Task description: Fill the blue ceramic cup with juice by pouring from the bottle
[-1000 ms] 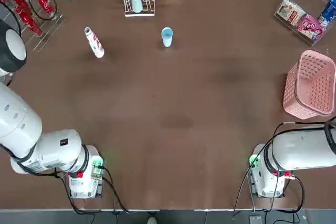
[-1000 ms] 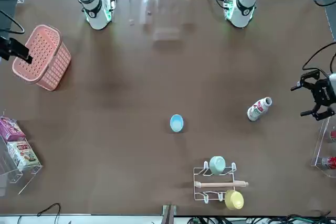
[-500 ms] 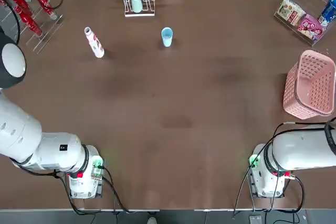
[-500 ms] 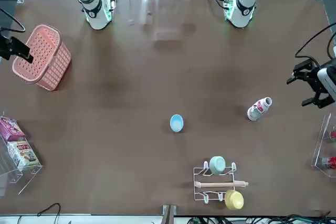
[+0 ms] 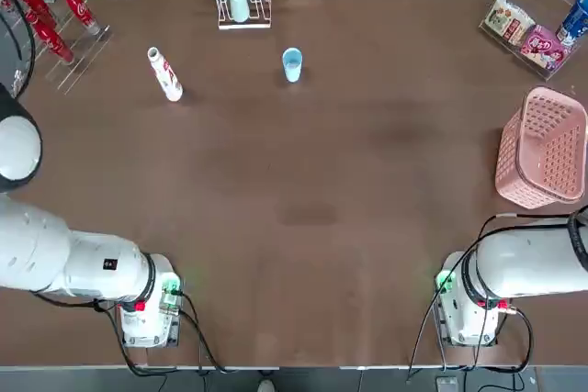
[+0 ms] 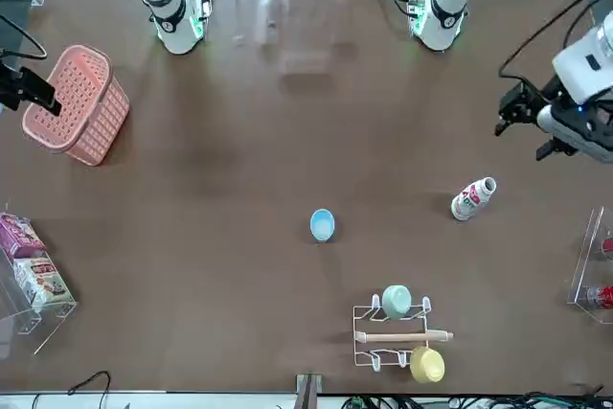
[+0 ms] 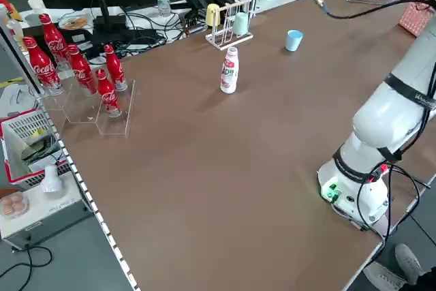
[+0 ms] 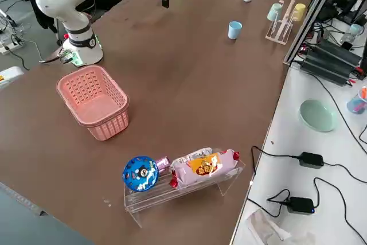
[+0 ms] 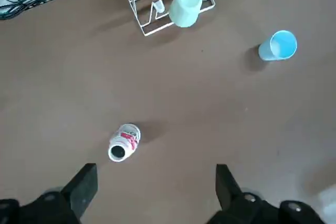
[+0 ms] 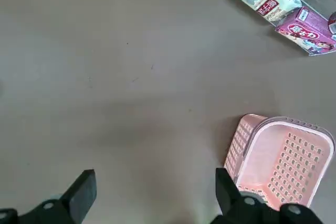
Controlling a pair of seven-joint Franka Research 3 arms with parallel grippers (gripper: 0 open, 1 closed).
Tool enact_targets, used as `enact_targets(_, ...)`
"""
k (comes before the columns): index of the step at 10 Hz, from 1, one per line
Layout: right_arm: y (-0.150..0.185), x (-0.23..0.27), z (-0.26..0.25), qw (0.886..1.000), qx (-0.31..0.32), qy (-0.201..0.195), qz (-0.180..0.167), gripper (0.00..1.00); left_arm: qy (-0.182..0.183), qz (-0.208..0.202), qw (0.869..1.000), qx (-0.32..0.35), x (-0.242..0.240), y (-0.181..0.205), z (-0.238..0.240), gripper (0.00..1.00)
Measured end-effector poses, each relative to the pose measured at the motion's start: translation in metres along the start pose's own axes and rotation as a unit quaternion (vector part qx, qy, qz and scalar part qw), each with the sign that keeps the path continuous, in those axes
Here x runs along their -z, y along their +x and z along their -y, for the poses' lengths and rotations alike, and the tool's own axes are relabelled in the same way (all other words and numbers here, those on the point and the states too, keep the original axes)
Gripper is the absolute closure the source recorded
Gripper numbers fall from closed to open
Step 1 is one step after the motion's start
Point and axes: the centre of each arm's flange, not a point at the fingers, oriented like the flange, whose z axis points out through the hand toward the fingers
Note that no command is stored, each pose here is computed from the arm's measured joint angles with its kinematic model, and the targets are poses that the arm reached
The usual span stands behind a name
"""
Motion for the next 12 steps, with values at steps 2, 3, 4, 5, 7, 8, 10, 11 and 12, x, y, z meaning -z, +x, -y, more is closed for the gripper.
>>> enact_targets(2,0.000,0.000,0.000,1.000,0.000,0.000,0.000,0.00,0.019,-0.008,1.000,0.017,0.016,-0.008,0.006,0.00)
enact_targets(3,0.000,0.000,0.000,1.000,0.000,0.000,0.000,0.00,0.021,-0.011,0.999,0.021,0.021,-0.011,0.008,0.00)
enact_targets(4,0.000,0.000,0.000,1.000,0.000,0.000,0.000,0.00,0.027,-0.005,0.999,0.038,0.023,-0.014,0.008,0.00)
enact_targets(5,0.000,0.000,0.000,1.000,0.001,0.000,-0.001,0.00,0.033,0.004,0.997,0.076,0.025,-0.019,0.007,0.00)
enact_targets(7,0.001,0.001,0.003,1.000,0.003,0.000,-0.005,0.00,0.033,0.018,0.991,0.127,0.032,-0.027,0.001,0.00)
enact_targets(8,0.001,0.001,0.005,1.000,0.005,0.000,-0.006,0.00,0.032,0.022,0.990,0.138,0.036,-0.030,0.000,0.00)
enact_targets(10,0.001,0.001,0.008,1.000,0.009,0.001,-0.008,0.00,0.033,0.026,0.987,0.153,0.043,-0.037,0.007,0.00)
enact_targets(11,0.002,0.002,0.009,1.000,0.009,0.001,-0.010,0.00,0.034,0.026,0.986,0.163,0.043,-0.040,0.018,0.00)
enact_targets(12,0.002,0.002,0.010,1.000,0.010,0.001,-0.013,0.00,0.034,0.028,0.984,0.173,0.042,-0.043,0.030,0.00)
